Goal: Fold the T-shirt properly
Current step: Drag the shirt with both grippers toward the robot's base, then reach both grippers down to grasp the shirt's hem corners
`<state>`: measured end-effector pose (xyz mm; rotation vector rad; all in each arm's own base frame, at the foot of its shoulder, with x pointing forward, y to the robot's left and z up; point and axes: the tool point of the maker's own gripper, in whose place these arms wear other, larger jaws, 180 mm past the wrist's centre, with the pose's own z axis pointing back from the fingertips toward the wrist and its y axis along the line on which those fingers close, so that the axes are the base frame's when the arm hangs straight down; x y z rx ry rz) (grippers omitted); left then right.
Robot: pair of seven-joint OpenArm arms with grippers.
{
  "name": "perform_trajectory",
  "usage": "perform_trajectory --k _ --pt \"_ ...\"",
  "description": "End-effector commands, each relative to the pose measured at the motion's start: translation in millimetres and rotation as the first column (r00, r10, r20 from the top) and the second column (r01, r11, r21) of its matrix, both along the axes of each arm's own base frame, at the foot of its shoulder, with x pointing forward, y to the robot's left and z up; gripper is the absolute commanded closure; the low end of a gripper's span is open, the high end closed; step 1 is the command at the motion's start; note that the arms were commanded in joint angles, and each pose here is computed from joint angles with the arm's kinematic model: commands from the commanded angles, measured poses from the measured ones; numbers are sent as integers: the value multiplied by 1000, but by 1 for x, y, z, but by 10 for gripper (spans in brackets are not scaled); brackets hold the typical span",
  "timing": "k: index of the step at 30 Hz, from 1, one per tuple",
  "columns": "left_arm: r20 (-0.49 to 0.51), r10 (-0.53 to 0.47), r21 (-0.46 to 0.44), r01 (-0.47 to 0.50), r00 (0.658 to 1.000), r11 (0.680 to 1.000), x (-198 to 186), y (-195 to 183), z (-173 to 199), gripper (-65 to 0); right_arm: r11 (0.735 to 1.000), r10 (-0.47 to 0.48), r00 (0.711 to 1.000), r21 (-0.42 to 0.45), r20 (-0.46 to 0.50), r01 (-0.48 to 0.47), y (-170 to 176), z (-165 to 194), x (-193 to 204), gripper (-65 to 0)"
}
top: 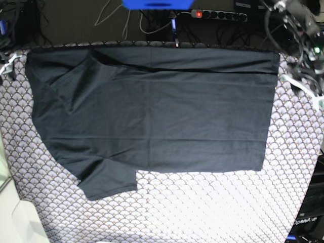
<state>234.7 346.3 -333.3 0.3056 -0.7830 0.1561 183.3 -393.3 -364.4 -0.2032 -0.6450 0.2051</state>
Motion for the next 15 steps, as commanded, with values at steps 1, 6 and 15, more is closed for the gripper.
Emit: perform_trajectory --k 1,6,15 --pt "49 -4 23 3 999 1000 10 5 15 -327 1000 10 999 -25 43 -9 -6 16 13 -302" --pt "149 -15 29 11 989 1000 42 6 40 -327 999 -13 997 -41 70 16 -11 30 42 -303" --pt "176 -117 -26 124 977 992 112 -16 42 -328 990 43 998 -139 39 -37 16 33 149 -327"
